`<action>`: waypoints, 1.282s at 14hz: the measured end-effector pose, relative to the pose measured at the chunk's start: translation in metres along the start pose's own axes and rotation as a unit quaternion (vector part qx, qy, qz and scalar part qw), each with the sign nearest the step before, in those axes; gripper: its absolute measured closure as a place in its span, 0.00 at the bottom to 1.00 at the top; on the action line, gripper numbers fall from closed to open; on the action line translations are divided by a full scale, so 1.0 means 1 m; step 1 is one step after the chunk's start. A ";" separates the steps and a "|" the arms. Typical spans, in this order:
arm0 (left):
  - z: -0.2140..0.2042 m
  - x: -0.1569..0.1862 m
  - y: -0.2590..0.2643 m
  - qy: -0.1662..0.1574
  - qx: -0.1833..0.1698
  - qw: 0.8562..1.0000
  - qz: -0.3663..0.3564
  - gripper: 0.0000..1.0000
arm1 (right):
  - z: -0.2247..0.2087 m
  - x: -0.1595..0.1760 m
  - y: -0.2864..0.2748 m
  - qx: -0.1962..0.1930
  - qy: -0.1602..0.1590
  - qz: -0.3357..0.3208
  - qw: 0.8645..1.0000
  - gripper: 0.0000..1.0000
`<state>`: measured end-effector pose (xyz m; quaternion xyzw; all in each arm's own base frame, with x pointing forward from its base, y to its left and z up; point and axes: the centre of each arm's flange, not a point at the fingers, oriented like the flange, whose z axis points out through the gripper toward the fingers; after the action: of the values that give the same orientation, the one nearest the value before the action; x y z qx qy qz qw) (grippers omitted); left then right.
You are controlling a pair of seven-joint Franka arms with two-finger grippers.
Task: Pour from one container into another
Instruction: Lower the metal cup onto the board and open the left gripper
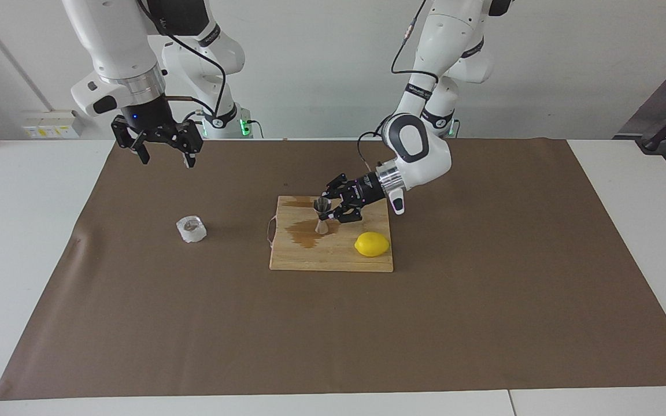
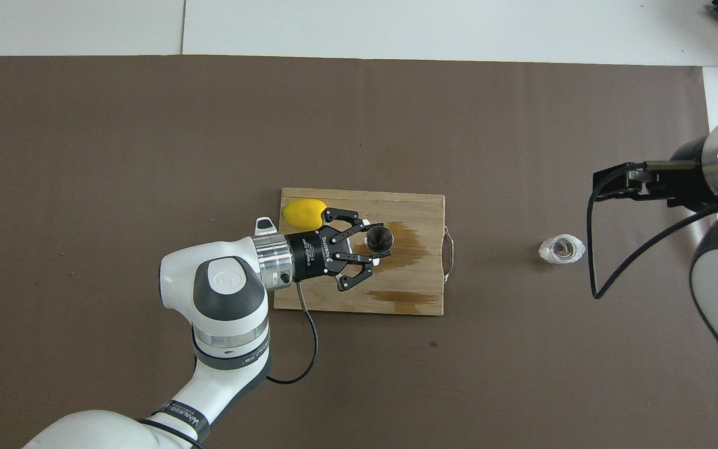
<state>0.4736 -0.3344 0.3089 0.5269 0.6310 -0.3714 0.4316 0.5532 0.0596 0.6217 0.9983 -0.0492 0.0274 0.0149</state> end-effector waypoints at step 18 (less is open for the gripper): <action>-0.005 -0.027 0.001 -0.021 -0.001 0.999 0.036 0.00 | 0.000 0.000 0.000 0.000 0.000 0.000 1.000 0.00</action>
<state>0.4755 -0.3390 0.3364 0.5409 0.6031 -0.3657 0.4582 0.5532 0.0596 0.6217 0.9983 -0.0492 0.0274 0.0149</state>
